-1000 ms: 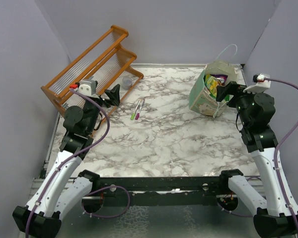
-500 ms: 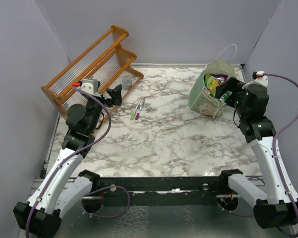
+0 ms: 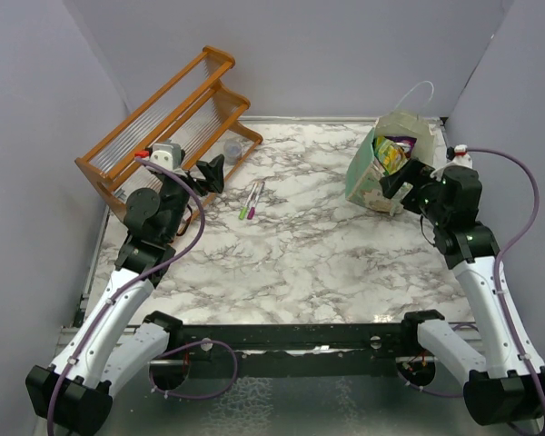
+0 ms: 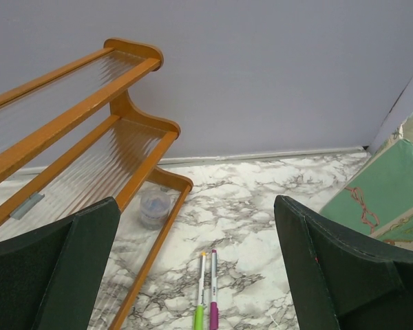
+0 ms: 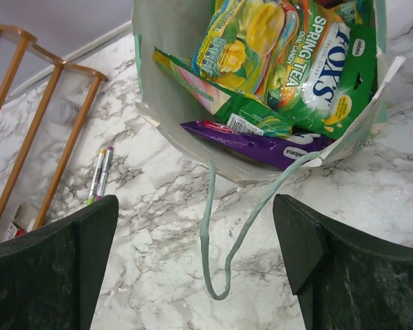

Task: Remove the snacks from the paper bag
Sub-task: Move the paper bag to the center of the board.

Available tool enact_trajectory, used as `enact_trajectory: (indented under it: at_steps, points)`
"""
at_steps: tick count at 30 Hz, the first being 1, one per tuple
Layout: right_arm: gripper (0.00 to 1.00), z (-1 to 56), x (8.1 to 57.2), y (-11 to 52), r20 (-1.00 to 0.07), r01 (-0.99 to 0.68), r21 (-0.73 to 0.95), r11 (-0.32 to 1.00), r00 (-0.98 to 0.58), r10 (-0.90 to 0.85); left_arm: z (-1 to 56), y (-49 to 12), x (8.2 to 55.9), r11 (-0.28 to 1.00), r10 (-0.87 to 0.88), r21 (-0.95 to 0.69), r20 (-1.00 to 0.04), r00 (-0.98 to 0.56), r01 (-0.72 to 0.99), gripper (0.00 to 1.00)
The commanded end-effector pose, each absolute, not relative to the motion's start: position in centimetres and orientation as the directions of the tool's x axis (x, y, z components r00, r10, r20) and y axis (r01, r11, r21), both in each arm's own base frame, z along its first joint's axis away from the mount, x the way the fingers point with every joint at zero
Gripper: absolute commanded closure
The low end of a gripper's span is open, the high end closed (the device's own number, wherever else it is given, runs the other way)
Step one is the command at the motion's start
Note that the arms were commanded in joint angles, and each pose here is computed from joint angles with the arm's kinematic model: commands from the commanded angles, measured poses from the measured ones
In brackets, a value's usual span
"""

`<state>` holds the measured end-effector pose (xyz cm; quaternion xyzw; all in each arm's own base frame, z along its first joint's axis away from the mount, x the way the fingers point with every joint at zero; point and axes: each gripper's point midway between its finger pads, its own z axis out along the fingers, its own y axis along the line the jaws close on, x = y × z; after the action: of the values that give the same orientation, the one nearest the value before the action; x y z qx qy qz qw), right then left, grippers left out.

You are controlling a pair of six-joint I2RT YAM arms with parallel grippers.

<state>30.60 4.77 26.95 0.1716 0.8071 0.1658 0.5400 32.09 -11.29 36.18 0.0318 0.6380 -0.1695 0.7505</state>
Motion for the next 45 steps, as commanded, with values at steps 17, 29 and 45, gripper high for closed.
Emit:
enact_trajectory:
  at_steps: [17,29,45]
  points:
    - [0.47,24.5,31.4,6.2,-0.805,0.025,0.468,0.883,-0.401,0.438,36.6,-11.3,32.1,0.939,-0.232,-0.185,-0.963,0.136,0.288,0.03]
    - [0.85,25.1,31.5,7.9,-0.817,-0.096,0.451,0.887,-0.445,0.367,36.5,-11.4,32.2,0.939,-0.229,-0.184,-0.964,0.132,0.291,0.03]
    - [0.99,30.0,30.0,13.9,-0.884,-0.546,0.398,0.737,-0.444,0.149,36.4,-11.5,32.2,0.939,-0.229,-0.185,-0.965,0.128,0.290,0.03]
